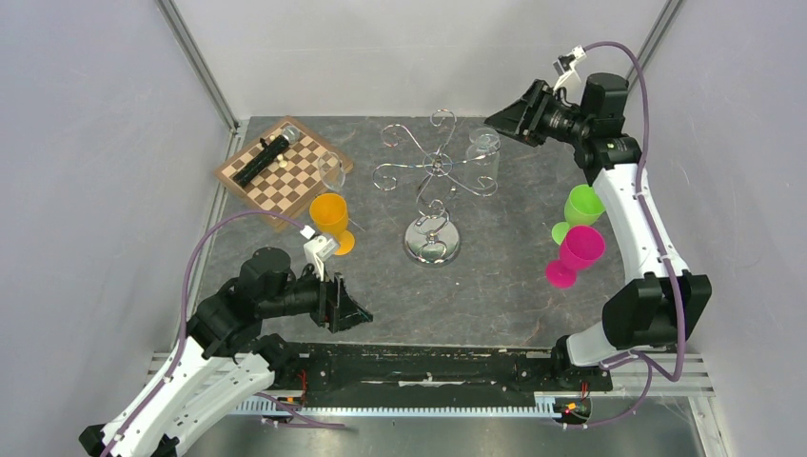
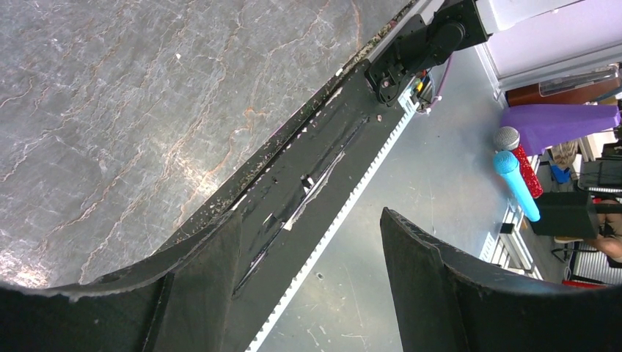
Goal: Take the wine glass off the wine glass rack
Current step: Pick up the wine glass from the wine rack.
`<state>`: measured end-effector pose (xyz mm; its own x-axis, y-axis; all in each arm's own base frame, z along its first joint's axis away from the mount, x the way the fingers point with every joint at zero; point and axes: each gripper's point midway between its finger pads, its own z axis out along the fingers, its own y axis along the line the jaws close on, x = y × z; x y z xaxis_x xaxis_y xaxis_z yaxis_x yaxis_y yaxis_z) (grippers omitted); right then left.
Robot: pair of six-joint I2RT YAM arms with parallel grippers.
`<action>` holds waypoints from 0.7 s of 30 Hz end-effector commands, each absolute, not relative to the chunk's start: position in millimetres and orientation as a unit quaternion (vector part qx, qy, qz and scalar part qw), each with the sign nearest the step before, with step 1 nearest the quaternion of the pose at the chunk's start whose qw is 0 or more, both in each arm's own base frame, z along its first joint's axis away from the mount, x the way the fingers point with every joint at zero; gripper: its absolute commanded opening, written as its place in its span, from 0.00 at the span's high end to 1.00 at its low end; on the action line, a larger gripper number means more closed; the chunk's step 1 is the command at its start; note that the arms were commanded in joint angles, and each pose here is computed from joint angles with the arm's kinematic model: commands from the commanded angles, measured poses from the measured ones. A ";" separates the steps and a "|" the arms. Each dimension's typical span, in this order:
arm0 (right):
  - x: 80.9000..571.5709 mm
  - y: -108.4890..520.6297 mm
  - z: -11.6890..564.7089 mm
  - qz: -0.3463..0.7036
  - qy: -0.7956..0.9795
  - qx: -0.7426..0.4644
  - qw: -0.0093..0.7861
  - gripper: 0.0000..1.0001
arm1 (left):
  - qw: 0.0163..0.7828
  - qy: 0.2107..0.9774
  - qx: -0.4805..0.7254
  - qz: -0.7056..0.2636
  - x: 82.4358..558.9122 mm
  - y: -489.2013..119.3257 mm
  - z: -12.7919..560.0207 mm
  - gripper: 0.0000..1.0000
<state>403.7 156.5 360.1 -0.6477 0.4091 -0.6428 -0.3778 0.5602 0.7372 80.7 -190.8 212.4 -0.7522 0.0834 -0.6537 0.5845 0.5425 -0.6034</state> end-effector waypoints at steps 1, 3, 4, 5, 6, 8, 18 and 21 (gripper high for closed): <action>399.0 169.4 372.7 0.504 0.756 -0.016 0.418 0.48 | 0.295 0.826 0.194 -0.440 84.9 -194.6 216.9 0.24; 398.1 172.2 373.8 0.509 0.754 -0.020 0.416 0.49 | 0.296 0.826 0.194 -0.439 85.0 -194.2 216.6 0.24; 397.5 174.0 375.0 0.511 0.752 -0.023 0.416 0.49 | 0.295 0.826 0.193 -0.439 85.1 -194.2 216.6 0.25; 396.7 175.5 377.2 0.513 0.749 -0.028 0.418 0.49 | 0.296 0.826 0.192 -0.440 85.1 -194.1 217.0 0.24; 396.5 176.0 377.7 0.513 0.749 -0.029 0.419 0.50 | 0.298 0.825 0.192 -0.439 85.3 -193.9 217.3 0.24; 395.0 177.9 379.7 0.515 0.747 -0.033 0.419 0.51 | 0.298 0.825 0.192 -0.440 85.1 -193.9 217.4 0.24; 388.4 184.6 383.8 0.527 0.740 -0.042 0.414 0.61 | 0.297 0.825 0.194 -0.440 84.7 -194.0 217.3 0.25; 386.1 185.1 384.1 0.528 0.740 -0.044 0.414 0.64 | 0.296 0.826 0.194 -0.439 85.0 -194.2 216.9 0.24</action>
<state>397.3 176.6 368.8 -0.6684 0.3945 -0.6306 -0.4364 0.4785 0.7619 81.3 -190.7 212.0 -0.7527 0.0827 -0.6531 0.5827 0.5454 -0.6025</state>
